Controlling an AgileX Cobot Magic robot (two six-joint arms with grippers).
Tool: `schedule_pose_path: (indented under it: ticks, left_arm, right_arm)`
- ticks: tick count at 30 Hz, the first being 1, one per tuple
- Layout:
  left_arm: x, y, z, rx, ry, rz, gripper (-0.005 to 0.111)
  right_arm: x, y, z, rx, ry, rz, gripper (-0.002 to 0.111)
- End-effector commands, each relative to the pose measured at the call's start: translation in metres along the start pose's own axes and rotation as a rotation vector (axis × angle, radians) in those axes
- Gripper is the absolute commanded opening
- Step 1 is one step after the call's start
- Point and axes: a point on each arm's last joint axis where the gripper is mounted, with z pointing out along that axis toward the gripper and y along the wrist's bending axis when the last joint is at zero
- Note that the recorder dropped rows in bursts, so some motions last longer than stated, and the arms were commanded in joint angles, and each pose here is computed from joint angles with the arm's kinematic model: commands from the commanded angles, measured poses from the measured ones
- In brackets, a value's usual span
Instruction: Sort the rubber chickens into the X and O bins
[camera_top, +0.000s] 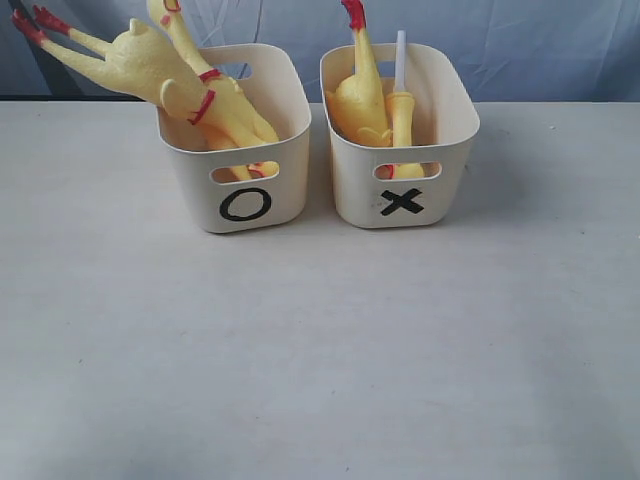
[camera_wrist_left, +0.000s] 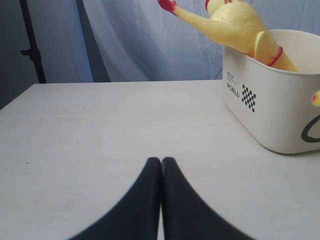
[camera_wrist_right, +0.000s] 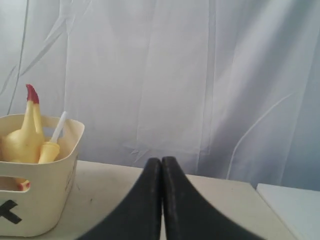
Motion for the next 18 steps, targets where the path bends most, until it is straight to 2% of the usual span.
schedule_pose_path:
  ticks: [1, 7, 11, 14, 18]
  left_arm:
    - [-0.002, 0.000, -0.001, 0.003, -0.022, -0.005, 0.000]
    - [-0.002, 0.000, -0.001, 0.003, -0.022, -0.005, 0.000]
    - [-0.002, 0.000, -0.001, 0.003, -0.022, -0.005, 0.000]
    - [-0.002, 0.000, -0.001, 0.003, -0.022, -0.005, 0.000]
    - [-0.002, 0.000, -0.001, 0.003, -0.022, -0.005, 0.000]
  right_arm:
    - [0.018, 0.001, 0.002, 0.039, 0.003, 0.049, 0.000]
    - [0.033, 0.005, 0.003, 0.022, 0.067, 0.059, 0.000]
    - [0.045, 0.010, 0.001, -0.033, 0.200, 0.102, 0.000]
    - [0.048, 0.014, 0.000, -0.060, 0.247, 0.154, 0.000]
    - [0.052, 0.017, -0.001, -0.069, 0.299, 0.294, 0.000]
